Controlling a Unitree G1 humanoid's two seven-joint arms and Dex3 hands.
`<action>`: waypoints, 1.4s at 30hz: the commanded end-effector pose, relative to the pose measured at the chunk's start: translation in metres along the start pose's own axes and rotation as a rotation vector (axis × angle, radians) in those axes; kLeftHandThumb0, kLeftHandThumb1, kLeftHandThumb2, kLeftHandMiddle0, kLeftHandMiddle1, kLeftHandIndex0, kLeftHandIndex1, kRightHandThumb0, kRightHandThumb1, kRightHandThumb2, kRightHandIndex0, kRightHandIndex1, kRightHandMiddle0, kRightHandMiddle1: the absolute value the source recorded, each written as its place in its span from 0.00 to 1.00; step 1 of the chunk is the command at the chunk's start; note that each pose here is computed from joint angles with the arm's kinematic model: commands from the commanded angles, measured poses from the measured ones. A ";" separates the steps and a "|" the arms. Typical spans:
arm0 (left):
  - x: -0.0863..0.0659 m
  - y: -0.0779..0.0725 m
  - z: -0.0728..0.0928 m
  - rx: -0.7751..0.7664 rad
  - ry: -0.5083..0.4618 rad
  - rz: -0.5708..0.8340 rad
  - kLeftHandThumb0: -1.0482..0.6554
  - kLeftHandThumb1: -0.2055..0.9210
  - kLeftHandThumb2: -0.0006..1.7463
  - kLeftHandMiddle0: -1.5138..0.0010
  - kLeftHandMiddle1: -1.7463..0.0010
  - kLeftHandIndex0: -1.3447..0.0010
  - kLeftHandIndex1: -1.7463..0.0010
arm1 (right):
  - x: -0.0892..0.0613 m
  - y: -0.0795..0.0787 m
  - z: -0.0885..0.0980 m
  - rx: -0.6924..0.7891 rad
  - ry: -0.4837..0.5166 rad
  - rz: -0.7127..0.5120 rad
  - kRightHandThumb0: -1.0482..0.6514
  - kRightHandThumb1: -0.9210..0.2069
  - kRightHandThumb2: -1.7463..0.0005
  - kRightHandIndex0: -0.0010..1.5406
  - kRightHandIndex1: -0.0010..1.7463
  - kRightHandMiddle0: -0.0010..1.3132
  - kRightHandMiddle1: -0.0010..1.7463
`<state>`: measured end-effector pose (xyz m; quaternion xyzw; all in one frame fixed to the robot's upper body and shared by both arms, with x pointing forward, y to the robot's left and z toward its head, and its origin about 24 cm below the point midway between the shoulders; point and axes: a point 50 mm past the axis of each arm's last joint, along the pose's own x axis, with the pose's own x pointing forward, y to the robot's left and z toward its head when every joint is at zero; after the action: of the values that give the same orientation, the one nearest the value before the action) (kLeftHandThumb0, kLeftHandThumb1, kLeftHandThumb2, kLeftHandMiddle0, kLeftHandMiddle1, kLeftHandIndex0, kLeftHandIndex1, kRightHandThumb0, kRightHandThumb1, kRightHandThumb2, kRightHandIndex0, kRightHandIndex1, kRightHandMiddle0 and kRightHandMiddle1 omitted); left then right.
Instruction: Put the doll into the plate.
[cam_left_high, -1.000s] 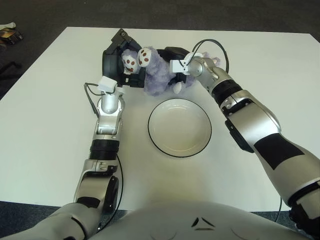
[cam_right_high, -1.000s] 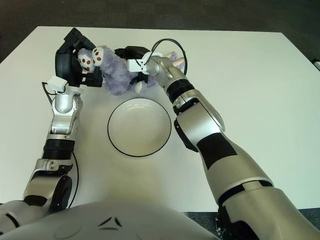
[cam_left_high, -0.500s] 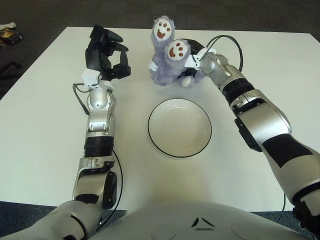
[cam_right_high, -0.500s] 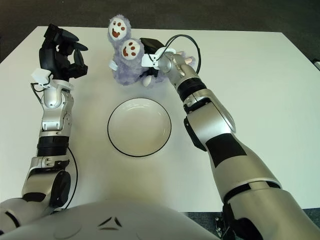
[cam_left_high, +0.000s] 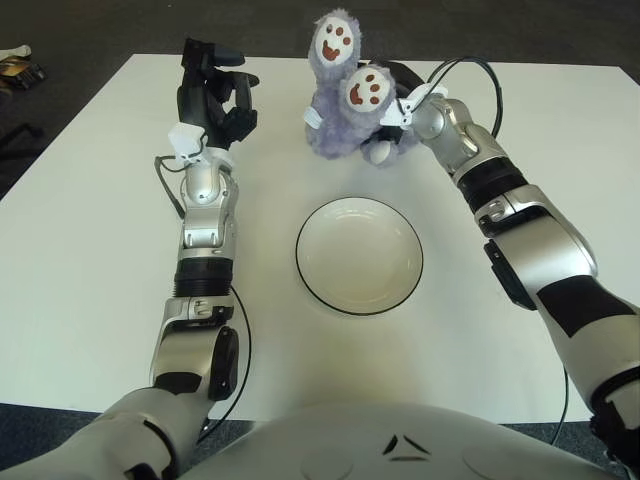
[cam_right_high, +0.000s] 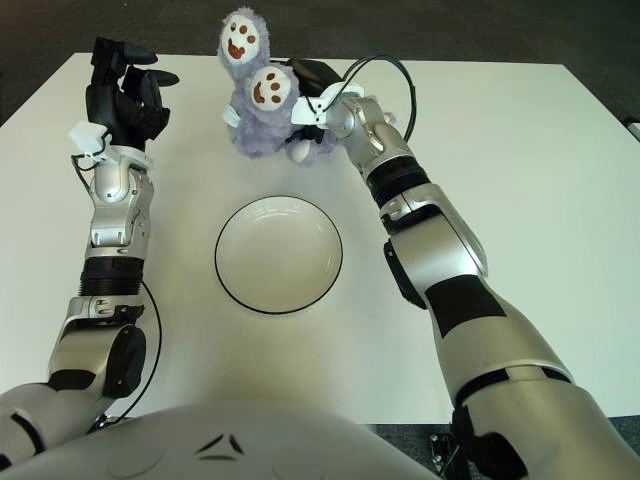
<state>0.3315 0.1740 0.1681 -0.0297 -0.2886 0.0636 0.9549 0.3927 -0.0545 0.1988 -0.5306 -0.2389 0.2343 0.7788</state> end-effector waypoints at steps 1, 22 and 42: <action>0.006 -0.002 0.000 -0.023 0.006 0.005 0.28 1.00 0.36 0.85 0.16 0.93 0.06 | -0.007 -0.010 -0.006 -0.020 0.023 -0.025 0.62 0.86 0.04 0.59 0.91 0.52 1.00; 0.019 -0.018 -0.018 -0.022 0.126 -0.052 0.09 1.00 0.52 0.78 0.22 1.00 0.13 | -0.042 -0.028 0.005 0.049 -0.003 -0.033 0.62 0.86 0.05 0.61 0.87 0.51 1.00; 0.024 -0.018 -0.028 0.077 0.225 -0.176 0.12 1.00 0.59 0.86 0.17 1.00 0.03 | -0.067 -0.027 0.003 0.159 -0.050 -0.043 0.62 0.85 0.06 0.61 0.88 0.50 1.00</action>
<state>0.3654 0.1594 0.1525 0.0234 -0.1747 -0.0072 0.9843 0.3448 -0.0987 0.2095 -0.4664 -0.2362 0.2521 0.8143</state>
